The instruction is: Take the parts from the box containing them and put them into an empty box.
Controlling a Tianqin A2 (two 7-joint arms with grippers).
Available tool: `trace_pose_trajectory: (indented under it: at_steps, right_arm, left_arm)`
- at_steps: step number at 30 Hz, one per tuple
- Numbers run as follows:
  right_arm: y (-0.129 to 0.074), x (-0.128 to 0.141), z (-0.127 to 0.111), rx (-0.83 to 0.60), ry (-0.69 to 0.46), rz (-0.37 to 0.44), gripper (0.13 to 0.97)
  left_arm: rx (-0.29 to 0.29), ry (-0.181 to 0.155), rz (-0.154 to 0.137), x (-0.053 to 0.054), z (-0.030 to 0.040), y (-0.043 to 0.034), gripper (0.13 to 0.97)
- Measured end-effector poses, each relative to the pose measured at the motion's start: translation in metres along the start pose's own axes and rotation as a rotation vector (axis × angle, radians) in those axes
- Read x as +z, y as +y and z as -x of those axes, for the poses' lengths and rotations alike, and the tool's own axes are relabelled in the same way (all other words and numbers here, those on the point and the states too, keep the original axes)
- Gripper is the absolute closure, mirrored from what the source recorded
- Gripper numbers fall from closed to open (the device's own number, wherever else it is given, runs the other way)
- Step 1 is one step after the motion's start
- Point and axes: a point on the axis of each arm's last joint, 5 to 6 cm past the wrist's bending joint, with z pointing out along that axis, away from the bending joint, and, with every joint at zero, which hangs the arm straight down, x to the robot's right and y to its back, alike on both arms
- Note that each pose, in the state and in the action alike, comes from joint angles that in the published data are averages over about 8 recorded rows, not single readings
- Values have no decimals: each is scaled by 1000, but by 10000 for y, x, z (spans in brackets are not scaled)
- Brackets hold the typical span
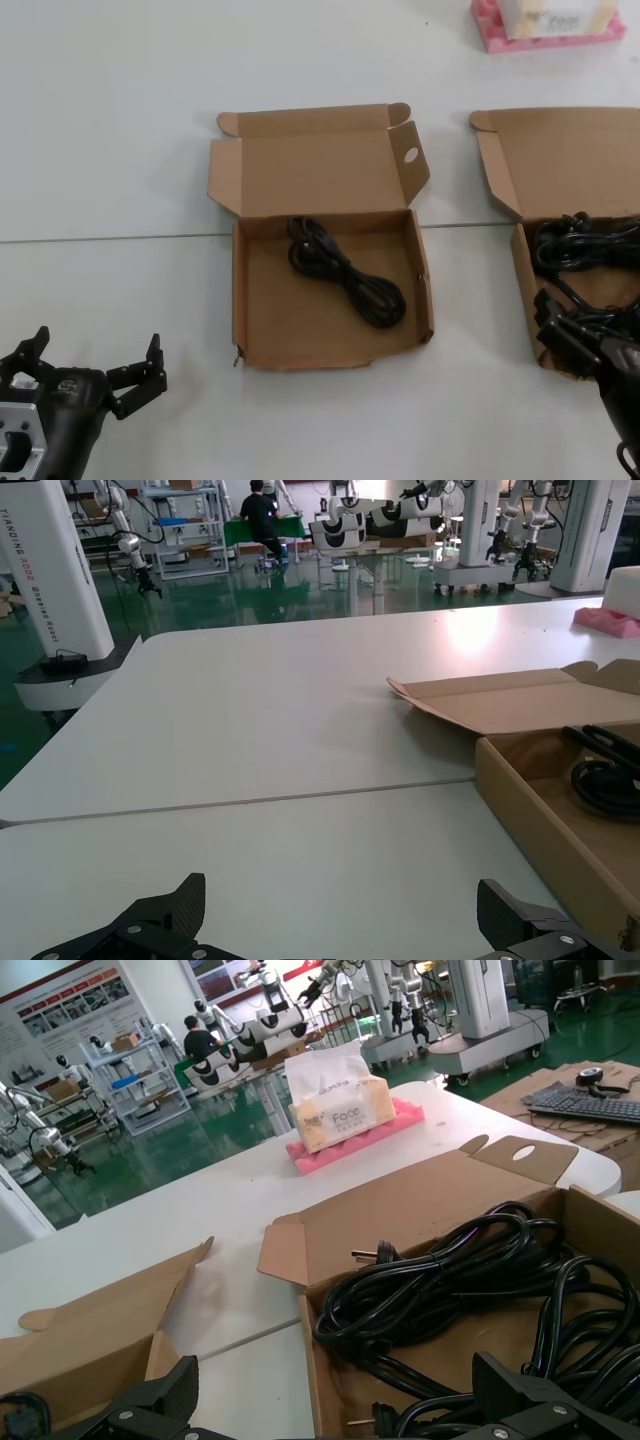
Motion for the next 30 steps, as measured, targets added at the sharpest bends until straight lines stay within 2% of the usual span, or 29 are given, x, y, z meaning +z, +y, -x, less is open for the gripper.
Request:
trace_pose_trajectory:
  at_steps: [30]
  right_arm:
    - [0,0,0,0,0,0,130]
  left_arm:
    - [0,0,0,0,0,0,132]
